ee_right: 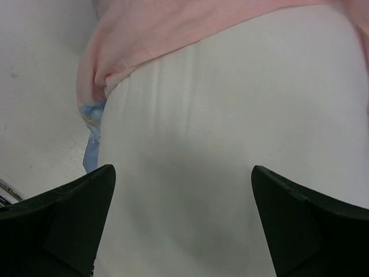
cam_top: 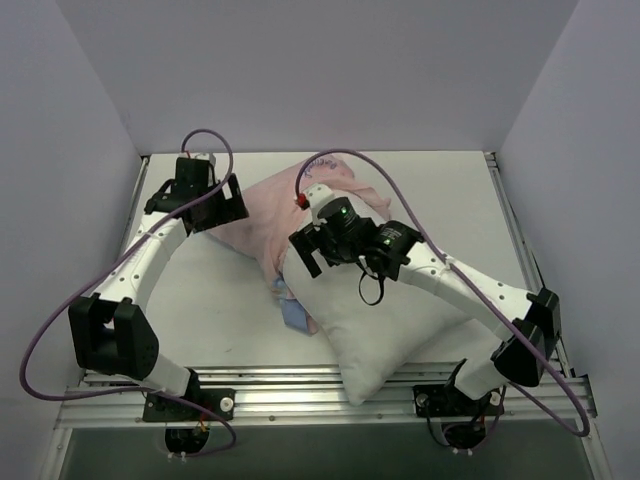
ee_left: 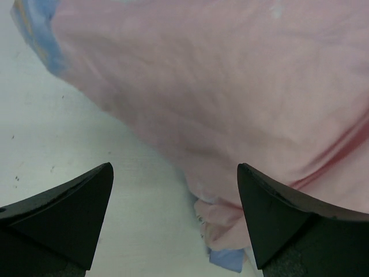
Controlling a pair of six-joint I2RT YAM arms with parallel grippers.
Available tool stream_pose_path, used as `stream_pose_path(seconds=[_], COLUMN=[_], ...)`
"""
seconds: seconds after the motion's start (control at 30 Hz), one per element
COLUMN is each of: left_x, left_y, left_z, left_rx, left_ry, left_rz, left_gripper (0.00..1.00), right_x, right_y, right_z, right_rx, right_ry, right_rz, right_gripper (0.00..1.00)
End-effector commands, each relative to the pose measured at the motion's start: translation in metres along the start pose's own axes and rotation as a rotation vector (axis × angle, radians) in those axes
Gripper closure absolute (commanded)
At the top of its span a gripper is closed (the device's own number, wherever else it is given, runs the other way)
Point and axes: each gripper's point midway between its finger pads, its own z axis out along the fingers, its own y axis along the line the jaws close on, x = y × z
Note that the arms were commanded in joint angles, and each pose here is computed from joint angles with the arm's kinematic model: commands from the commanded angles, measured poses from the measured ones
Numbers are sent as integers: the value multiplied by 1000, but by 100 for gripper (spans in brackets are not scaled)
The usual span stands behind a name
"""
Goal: Remove the pillowcase from the pillow
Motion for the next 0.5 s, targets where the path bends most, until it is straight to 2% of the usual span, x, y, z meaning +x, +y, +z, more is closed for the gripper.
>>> stream_pose_path(seconds=[0.0, 0.17, 0.2, 0.23, 0.3, 0.33, 0.47], left_x=[2, 32, 36, 38, 47, 51, 63], left_y=[7, 13, 12, 13, 17, 18, 17], left_z=[-8, 3, 5, 7, 13, 16, 24], left_rx=[55, 89, 101, 104, 99, 96, 113], left_ry=[-30, 20, 27, 30, 44, 53, 84], left_rz=[-59, -75, -78, -82, -84, -85, -101], left_gripper=[3, 3, 3, 3, 4, 4, 5], right_x=[24, 75, 82, 89, 103, 105, 101], right_y=[10, 13, 13, 12, 12, 11, 4], right_z=[28, 67, 72, 75, 82, 84, 78], right_rx=[21, 47, 39, 38, 40, 40, 46], right_ry=[48, 186, 205, 226, 266, 271, 253], right_rz=[-36, -77, -89, -92, -94, -88, -48], right_gripper=[0, 3, 10, 39, 75, 99, 100])
